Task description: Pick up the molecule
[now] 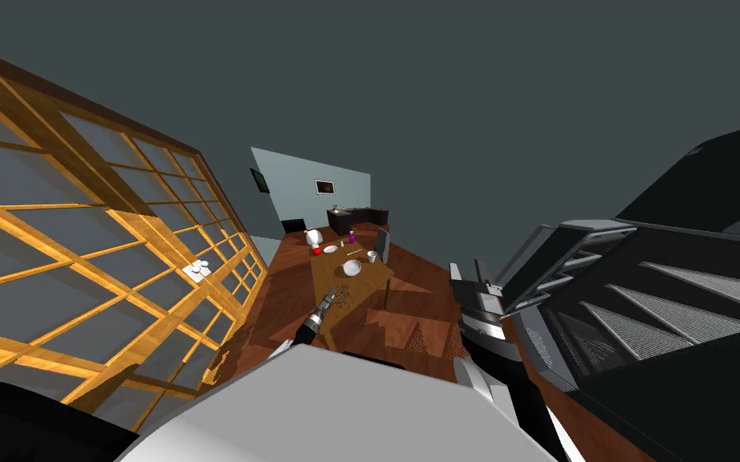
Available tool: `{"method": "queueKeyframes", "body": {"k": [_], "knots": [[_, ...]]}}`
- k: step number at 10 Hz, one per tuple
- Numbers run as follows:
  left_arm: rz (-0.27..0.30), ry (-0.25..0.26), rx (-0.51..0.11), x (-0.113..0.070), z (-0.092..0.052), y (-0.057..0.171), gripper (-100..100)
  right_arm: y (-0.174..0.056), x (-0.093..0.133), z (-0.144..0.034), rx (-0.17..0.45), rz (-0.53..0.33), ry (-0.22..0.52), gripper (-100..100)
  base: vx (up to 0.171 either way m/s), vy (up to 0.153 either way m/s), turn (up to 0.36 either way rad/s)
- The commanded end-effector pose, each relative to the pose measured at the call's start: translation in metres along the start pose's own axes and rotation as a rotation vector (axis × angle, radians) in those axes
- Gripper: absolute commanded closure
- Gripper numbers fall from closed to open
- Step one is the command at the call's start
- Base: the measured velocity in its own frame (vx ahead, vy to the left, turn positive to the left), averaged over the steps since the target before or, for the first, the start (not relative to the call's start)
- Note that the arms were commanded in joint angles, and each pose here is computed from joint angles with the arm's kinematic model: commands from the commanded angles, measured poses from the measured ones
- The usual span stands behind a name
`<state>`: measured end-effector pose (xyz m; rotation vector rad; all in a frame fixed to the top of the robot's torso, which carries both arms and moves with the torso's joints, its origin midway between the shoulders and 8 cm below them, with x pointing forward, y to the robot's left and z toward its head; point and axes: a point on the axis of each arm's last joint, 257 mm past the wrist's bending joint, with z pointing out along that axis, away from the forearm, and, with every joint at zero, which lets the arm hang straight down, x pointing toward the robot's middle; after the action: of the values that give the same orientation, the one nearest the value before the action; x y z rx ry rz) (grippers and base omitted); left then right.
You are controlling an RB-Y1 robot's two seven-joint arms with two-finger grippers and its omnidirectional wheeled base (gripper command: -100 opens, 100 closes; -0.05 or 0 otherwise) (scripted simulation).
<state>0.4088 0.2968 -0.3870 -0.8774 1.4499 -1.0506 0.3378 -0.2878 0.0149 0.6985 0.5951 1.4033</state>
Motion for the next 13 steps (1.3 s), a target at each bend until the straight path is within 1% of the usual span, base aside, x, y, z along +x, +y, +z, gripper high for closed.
{"method": "queueKeyframes", "body": {"k": [1, 2, 3, 4, 5, 6, 7, 8, 10, 11, 12, 13], "knots": [[0.002, 0.004, -0.028, 0.0, -0.004, 0.013, -100, 0.0, 0.0, 0.0, 0.0, 0.0, 0.0, 0, -0.019, 0.036, -0.144], [0.002, 0.005, -0.038, 0.0, -0.006, 0.017, -100, 0.0, 0.0, 0.0, 0.0, 0.0, 0.0, 0, -0.013, 0.02, 0.008], [0.01, 0.009, -0.053, -0.003, -0.007, 0.025, -100, 0.0, 0.0, 0.0, 0.0, 0.0, 0.0, 0, -0.018, 0.023, -0.233], [0.009, 0.011, -0.075, -0.003, -0.012, 0.034, -100, 0.0, 0.0, 0.0, 0.0, 0.0, 0.0, 0, -0.019, 0.032, -0.118], [0.018, 0.015, -0.093, -0.007, -0.014, 0.042, -100, 0.0, 0.0, 0.0, 0.0, 0.0, 0.0, 0, -0.027, 0.037, -0.217], [0.017, 0.016, -0.112, -0.006, -0.019, 0.05, -100, 0.0, 0.0, 0.0, 0.0, 0.0, 0.0, 0, -0.027, 0.039, -0.123], [0.026, 0.02, -0.132, -0.01, -0.021, 0.059, -100, 0.0, 0.0, 0.0, 0.0, 0.0, 0.0, 0, -0.016, 0.034, -0.186], [0.025, 0.02, -0.146, -0.01, -0.025, 0.064, -100, 0.0, 0.0, 0.0, 0.0, 0.0, 0.0, 0, -0.015, 0.032, -0.09], [0.044, 0.025, -0.184, -0.02, -0.031, 0.08, -100, 0.0, 0.0, 0.0, 0.0, 0.0, 0.0, 0, -0.019, 0.036, -0.264], [0.053, 0.027, -0.214, -0.026, -0.037, 0.091, -100, 0.0, 0.0, 0.0, 0.0, 0.0, 0.0, 0, -0.017, 0.048, -0.334], [0.061, 0.029, -0.253, -0.031, -0.047, 0.105, -100, 0.0, 0.0, 0.0, 0.0, 0.0, 0.0, 0, -0.012, 0.044, -0.231], [0.076, 0.03, -0.297, -0.041, -0.057, 0.12, -100, 0.0, 0.0, 0.0, 0.0, 0.0, 0.0, 0, -0.002, 0.04, -0.315]]}}
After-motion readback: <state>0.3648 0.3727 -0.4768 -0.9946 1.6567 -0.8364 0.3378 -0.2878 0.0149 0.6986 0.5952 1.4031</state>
